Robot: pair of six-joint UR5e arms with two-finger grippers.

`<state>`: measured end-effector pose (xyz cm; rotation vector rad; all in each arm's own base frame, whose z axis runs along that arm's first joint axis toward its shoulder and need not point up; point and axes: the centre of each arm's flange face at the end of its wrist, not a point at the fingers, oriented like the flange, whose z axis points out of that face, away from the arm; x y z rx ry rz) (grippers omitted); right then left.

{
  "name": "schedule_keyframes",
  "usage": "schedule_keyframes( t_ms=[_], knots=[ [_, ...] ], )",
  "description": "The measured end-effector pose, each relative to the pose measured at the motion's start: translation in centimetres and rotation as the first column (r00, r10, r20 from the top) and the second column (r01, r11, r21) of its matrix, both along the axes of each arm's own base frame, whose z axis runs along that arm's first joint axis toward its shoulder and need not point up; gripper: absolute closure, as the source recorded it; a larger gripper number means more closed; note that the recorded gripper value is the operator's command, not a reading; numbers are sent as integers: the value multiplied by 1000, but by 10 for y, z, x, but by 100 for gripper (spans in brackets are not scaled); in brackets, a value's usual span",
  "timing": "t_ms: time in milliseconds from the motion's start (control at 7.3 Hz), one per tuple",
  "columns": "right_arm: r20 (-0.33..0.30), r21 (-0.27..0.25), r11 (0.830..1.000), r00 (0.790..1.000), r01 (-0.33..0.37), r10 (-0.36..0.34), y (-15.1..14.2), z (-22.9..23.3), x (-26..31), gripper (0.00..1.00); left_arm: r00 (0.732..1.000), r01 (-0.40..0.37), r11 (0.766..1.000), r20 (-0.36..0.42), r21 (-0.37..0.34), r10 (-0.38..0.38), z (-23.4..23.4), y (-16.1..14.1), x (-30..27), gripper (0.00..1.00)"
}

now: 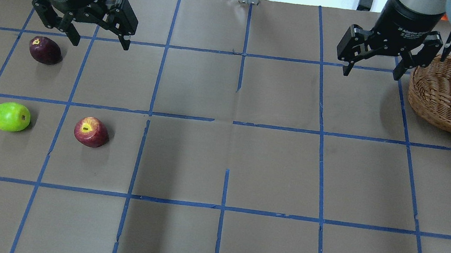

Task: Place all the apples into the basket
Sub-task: 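Move the left gripper down toward the red-yellow apple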

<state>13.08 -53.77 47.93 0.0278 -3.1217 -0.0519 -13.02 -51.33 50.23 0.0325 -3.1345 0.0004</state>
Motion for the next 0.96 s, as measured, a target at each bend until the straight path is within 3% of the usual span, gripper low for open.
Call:
schedule_keyframes(
  t_ms=[548, 821, 958],
  knots=[
    [0, 0, 1000, 1000, -1, 1, 0, 0, 0, 0, 1000, 11, 1000, 1, -13, -11, 6, 8, 1, 0],
    [0, 0, 1000, 1000, 0, 0, 0, 0, 0, 0, 998, 59, 998, 9, 35, -60, -26, 9, 14, 0],
    [0, 0, 1000, 1000, 0, 0, 0, 0, 0, 0, 999, 43, 997, 17, 68, -44, -63, 7, 36, 0]
  ],
)
